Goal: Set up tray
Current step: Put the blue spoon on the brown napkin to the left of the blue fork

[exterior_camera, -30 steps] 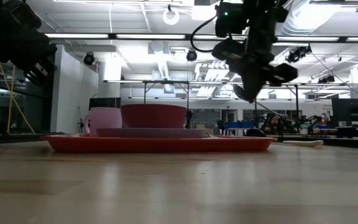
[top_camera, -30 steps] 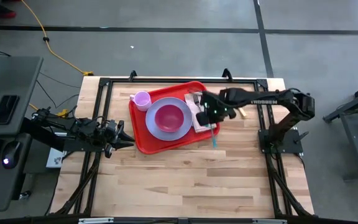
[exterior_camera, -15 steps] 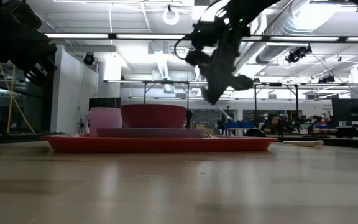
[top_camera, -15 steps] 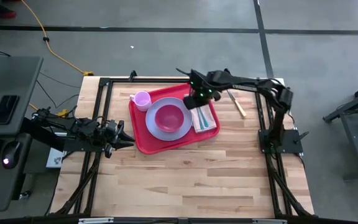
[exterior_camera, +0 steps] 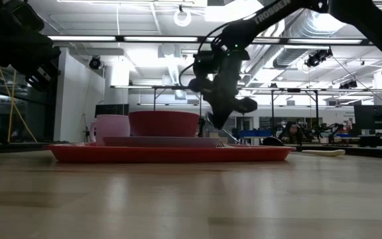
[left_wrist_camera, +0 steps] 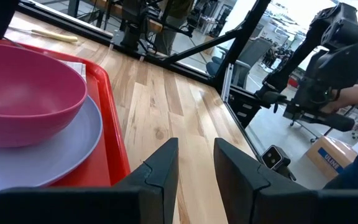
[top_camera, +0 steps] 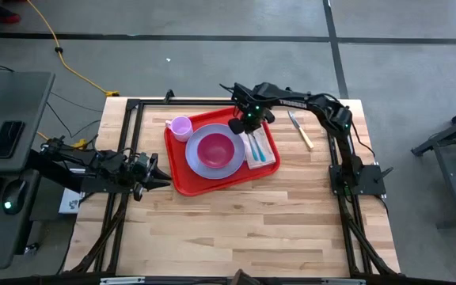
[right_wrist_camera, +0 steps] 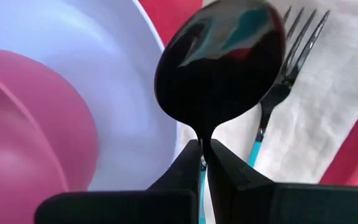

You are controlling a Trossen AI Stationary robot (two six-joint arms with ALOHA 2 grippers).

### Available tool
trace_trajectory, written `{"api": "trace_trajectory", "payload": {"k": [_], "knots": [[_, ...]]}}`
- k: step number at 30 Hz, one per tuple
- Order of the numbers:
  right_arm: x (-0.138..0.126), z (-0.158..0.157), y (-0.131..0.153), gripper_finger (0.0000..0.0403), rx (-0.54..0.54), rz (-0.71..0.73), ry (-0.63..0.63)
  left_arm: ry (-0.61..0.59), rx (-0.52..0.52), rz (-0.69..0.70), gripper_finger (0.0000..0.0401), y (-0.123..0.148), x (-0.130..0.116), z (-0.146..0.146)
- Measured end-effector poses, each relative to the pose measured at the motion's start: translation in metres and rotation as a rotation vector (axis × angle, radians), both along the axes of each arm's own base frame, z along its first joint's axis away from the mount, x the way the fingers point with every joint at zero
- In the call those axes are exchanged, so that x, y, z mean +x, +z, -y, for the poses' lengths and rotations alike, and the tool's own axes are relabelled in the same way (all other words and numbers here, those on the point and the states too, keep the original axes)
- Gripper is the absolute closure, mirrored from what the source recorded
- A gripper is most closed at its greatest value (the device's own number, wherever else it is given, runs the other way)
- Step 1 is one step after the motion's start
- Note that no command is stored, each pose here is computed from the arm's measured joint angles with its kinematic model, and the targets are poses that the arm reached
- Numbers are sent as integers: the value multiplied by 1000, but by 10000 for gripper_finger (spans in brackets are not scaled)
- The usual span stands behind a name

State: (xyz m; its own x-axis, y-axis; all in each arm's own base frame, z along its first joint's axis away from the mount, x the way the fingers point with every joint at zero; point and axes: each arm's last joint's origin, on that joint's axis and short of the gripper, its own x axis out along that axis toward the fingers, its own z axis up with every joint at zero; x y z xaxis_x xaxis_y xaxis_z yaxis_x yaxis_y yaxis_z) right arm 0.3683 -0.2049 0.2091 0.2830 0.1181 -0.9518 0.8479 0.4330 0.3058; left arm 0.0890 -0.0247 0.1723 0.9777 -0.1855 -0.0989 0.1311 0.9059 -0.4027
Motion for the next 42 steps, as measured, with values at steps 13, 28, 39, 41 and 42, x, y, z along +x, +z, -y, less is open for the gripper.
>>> {"api": "trace_trajectory", "payload": {"k": [13, 28, 39, 41, 42], "knots": [[4, 3, -1, 403, -27, 41, -20, 3, 0, 0, 267, 0, 0, 0], [11, 6, -32, 403, 4, -11, 4, 4, 1, 0, 267, 0, 0, 0], [13, 8, -38, 403, -21, -24, -4, 4, 1, 0, 267, 0, 0, 0], [14, 9, -44, 403, -13, -36, -4, 4, 0, 1, 267, 0, 0, 0], [14, 9, -47, 403, -9, -42, -3, 4, -3, 0, 267, 0, 0, 0]]}}
